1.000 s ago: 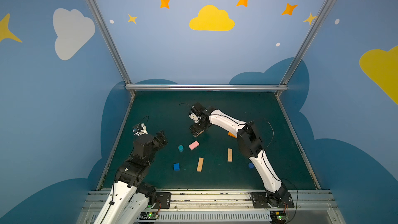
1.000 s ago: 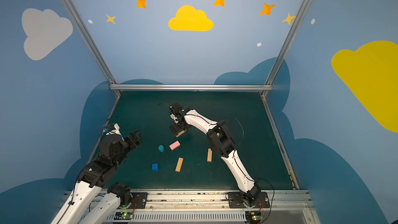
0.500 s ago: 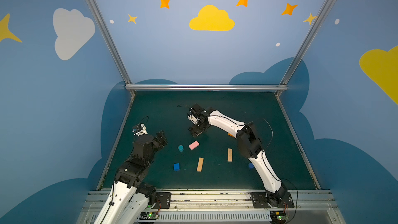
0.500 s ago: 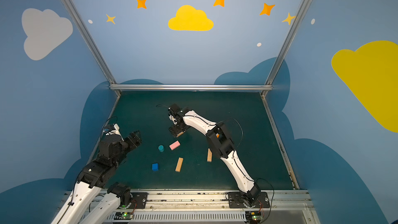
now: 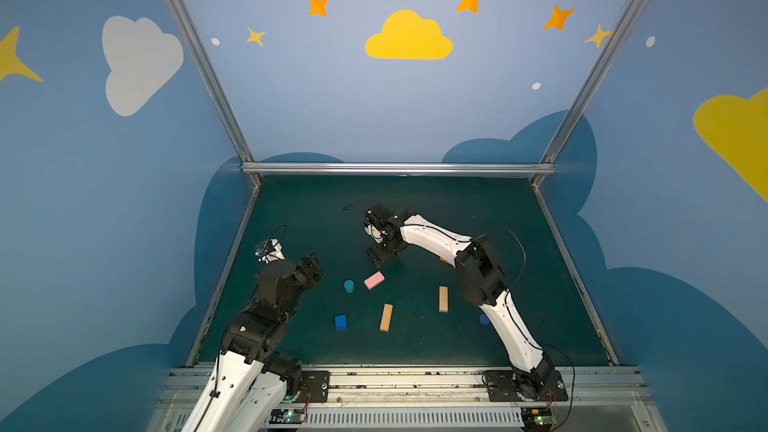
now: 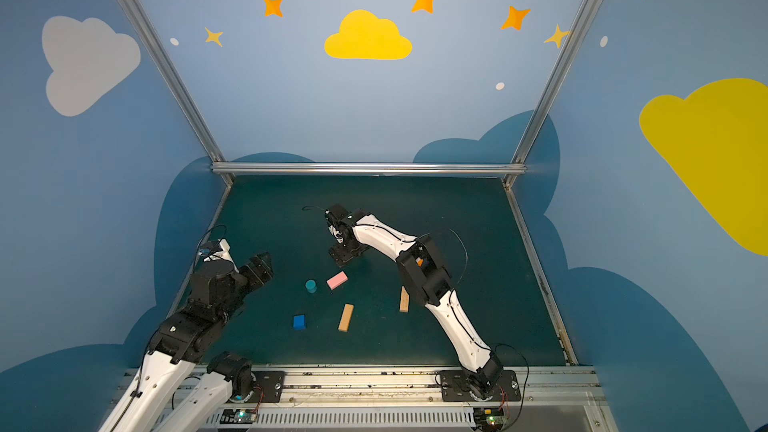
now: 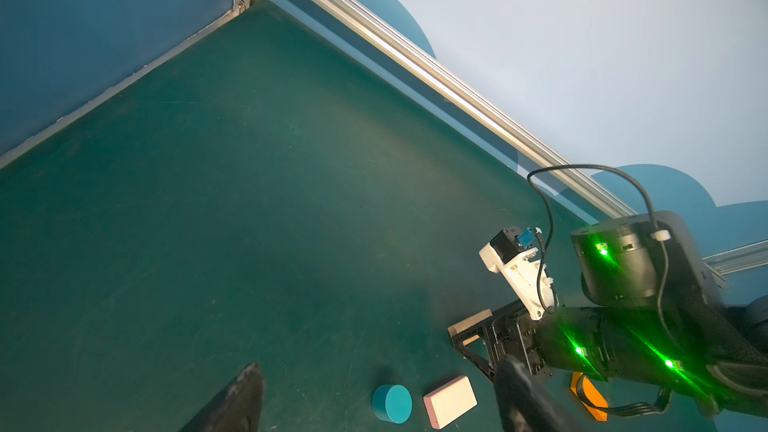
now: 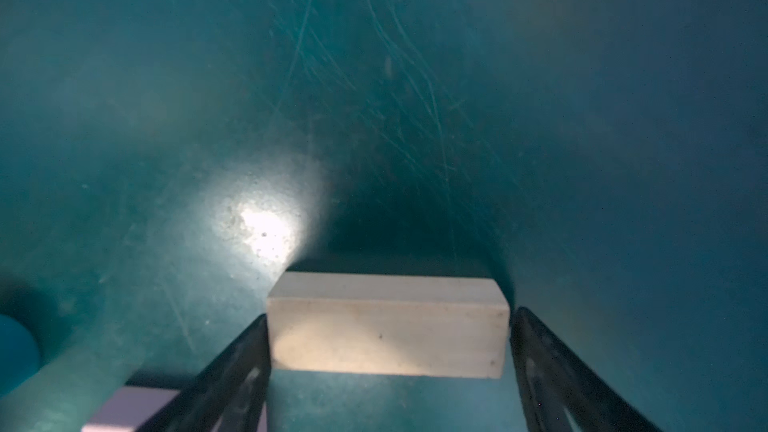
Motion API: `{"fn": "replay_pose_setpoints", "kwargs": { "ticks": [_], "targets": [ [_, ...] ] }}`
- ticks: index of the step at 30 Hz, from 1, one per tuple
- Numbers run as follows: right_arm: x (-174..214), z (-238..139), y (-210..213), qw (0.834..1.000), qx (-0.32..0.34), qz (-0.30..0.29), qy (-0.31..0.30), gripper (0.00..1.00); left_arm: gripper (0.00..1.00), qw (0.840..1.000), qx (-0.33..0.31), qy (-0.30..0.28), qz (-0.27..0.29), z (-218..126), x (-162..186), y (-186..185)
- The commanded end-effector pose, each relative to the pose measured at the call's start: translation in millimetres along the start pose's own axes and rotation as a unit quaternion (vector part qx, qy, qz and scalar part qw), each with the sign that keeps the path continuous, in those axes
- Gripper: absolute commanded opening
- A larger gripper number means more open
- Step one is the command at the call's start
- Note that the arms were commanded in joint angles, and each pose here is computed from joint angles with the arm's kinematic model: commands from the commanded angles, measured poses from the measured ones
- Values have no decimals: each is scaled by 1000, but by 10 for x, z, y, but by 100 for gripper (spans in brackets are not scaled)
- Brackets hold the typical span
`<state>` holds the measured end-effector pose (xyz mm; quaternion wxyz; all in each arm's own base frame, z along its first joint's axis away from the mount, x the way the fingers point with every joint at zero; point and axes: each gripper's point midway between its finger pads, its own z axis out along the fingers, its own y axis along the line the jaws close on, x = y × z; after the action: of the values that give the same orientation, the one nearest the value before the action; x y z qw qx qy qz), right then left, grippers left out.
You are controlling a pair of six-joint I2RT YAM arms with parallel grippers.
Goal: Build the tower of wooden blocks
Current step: 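Lower the right gripper and close it on the light wooden block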
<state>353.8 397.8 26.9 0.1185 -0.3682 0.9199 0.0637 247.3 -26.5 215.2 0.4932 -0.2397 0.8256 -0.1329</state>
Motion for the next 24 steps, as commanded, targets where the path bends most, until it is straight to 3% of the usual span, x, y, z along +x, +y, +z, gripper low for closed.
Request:
{"fn": "replay_pose_setpoints", "kwargs": {
  "ticks": [1, 6, 11, 24],
  "targets": [
    [106, 91, 23, 1000, 3, 8, 20, 82, 86, 1000, -4, -5, 4, -22, -12, 25],
    [97, 79, 29, 1000, 3, 15, 18, 74, 86, 1000, -3, -5, 3, -27, -8, 26],
    [157, 43, -31, 999, 19, 41, 24, 73, 86, 1000, -4, -6, 3, -28, -11, 27],
    [382, -236, -519, 979, 77, 189, 24, 59, 84, 1000, -7, 9, 4, 57, 20, -8]
  ]
}}
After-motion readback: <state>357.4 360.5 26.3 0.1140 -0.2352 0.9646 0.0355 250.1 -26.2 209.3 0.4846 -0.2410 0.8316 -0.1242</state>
